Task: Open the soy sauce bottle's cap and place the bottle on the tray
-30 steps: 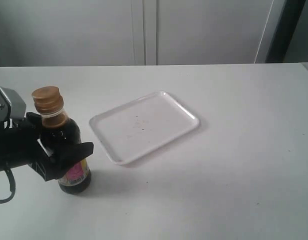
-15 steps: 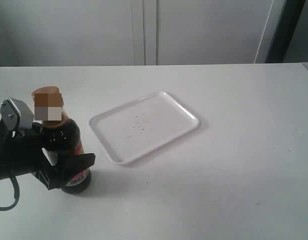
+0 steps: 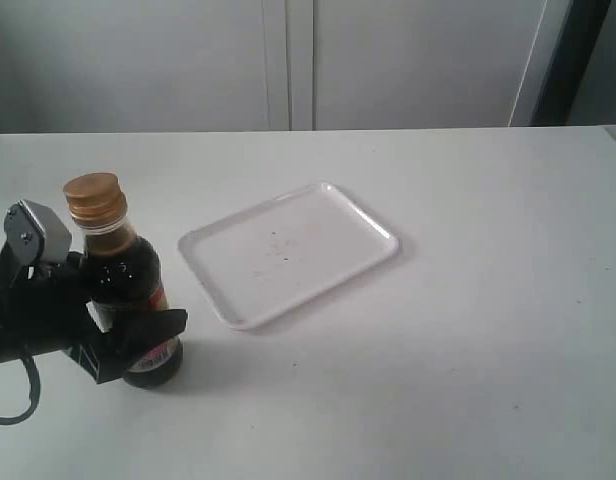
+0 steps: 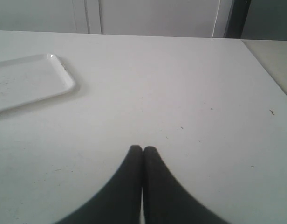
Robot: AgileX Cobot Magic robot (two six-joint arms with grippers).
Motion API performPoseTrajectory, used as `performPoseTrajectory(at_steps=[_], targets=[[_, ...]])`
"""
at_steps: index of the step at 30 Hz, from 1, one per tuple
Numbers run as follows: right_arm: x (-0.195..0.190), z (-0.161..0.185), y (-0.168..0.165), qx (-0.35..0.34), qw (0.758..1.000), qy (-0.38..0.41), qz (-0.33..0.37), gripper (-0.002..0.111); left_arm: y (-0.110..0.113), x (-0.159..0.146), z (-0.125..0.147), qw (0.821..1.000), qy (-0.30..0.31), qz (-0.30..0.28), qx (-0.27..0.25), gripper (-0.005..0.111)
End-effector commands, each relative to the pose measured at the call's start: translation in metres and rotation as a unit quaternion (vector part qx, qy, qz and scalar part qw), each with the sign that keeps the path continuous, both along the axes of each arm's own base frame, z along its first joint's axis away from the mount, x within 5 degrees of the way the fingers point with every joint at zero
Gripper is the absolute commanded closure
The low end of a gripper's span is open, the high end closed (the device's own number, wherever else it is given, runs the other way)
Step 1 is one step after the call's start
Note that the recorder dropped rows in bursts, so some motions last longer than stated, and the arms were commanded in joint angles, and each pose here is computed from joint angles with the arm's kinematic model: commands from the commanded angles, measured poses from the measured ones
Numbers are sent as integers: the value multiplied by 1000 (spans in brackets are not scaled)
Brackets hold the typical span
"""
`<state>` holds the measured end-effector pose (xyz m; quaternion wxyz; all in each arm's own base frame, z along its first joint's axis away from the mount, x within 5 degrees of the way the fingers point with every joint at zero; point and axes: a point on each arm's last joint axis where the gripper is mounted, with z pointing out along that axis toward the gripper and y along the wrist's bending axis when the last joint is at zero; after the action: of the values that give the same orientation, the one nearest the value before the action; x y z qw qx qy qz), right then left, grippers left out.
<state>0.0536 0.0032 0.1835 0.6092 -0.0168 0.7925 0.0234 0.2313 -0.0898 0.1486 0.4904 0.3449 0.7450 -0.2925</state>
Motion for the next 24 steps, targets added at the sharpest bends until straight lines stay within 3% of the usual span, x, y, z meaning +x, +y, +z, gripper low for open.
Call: performPoseTrajectory(at_steps=[1,7,24], targets=[[0,-1,0,2,1000,-2,-3,108,-1,-1,-2,1000,2,-3,11,48],[0,-1,0,2,1000,-2,-3,108,1,-1,-5,999,11,2,31,107],[0,-1,0,3,1000,-3,-3,108,1,-1,-6,999,11,-1,33,106]])
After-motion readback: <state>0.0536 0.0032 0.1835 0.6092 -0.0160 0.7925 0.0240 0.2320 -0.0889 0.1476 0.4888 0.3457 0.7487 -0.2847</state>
